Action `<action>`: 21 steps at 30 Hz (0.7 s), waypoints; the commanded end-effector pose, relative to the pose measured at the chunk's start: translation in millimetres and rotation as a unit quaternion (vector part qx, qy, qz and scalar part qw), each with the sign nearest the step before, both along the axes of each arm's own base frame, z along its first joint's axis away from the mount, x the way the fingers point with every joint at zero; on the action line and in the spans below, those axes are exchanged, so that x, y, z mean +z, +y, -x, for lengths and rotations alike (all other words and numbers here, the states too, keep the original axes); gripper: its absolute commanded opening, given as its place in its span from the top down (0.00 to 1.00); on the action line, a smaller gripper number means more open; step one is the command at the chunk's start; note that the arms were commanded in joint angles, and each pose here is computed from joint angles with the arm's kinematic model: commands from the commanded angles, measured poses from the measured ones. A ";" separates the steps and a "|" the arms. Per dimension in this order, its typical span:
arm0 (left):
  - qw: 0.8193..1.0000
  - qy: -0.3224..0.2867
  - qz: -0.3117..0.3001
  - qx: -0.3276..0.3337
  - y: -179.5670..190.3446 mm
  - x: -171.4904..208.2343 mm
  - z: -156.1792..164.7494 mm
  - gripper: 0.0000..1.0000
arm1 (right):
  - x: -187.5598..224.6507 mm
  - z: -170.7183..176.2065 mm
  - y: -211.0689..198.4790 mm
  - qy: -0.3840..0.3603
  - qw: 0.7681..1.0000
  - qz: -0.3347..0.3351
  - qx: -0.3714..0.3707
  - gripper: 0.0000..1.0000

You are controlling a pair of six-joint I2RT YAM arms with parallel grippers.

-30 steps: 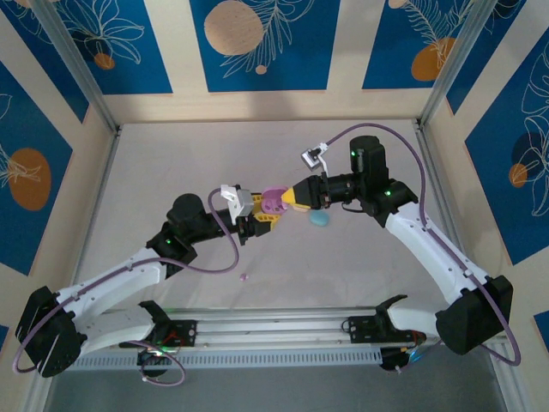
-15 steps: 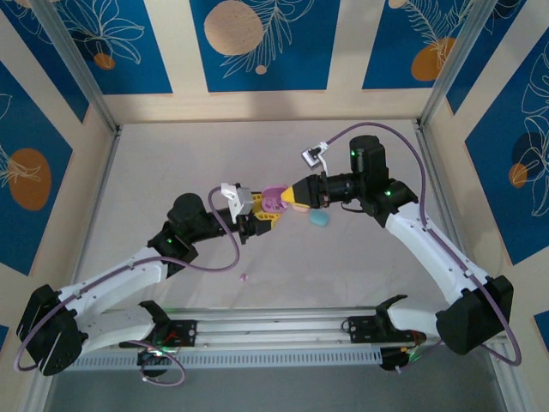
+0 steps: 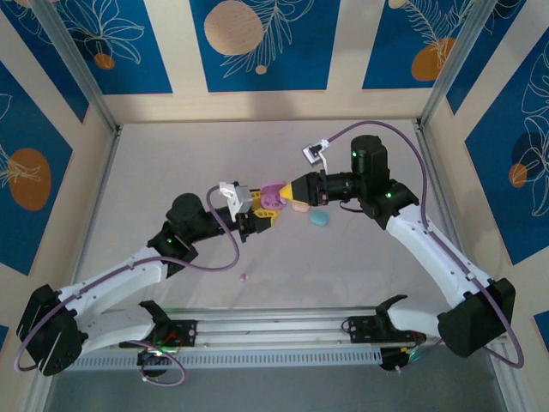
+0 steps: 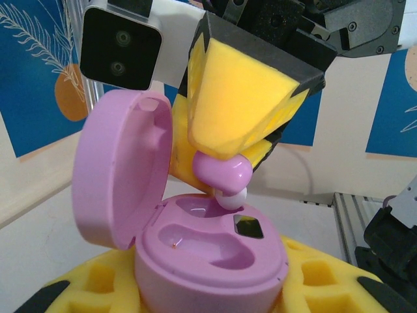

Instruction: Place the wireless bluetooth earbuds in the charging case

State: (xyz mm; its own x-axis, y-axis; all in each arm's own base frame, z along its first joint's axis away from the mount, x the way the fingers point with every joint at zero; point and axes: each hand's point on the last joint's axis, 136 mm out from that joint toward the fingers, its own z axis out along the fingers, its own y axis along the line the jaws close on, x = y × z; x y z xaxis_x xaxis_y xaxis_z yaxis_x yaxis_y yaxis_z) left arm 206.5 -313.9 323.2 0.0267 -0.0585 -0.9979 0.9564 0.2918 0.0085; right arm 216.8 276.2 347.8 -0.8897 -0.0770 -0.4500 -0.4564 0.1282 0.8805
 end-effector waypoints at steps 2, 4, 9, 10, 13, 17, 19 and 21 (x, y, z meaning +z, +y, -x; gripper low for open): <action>0.999 -0.017 0.025 -0.044 -8.2 19.1 16.3 0.70 | 3.6 -4.0 2.8 -0.025 1.000 -0.006 -0.015 0.77; 0.998 -0.018 0.029 -0.045 -8.7 20.7 16.3 0.70 | 0.3 -3.9 3.3 -0.031 0.999 0.003 -0.018 0.76; 0.998 -0.018 0.035 -0.045 -8.6 23.1 16.1 0.70 | -10.6 -3.0 3.2 -0.045 0.998 0.031 -0.024 0.74; 0.998 -0.018 0.036 -0.045 -8.3 23.4 15.9 0.70 | -12.2 -3.1 2.7 -0.048 0.998 0.036 -0.027 0.74; 0.998 -0.019 0.038 -0.045 -8.1 25.1 16.5 0.70 | -16.2 -4.7 0.6 -0.057 0.997 0.049 -0.035 0.73; 0.998 -0.020 0.040 -0.046 -7.9 26.5 17.1 0.70 | -21.5 -6.5 -1.8 -0.062 0.995 0.067 -0.043 0.71; 0.998 -0.020 0.040 -0.047 -8.2 26.8 17.2 0.70 | -22.5 -6.7 -2.6 -0.064 0.994 0.072 -0.045 0.71; 0.998 -0.019 0.040 -0.048 -8.5 26.6 17.3 0.70 | -24.1 -8.2 -3.7 -0.064 0.994 0.078 -0.051 0.71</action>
State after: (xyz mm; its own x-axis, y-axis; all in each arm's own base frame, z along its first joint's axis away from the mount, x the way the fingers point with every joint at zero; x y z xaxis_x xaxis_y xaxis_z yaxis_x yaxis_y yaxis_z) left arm 211.7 -317.1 315.5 -0.0156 -0.0538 -0.9984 0.9540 0.2983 -0.0310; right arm 220.0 274.2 336.1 -0.8343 -0.0636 -0.5477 -0.5456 0.2384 0.8034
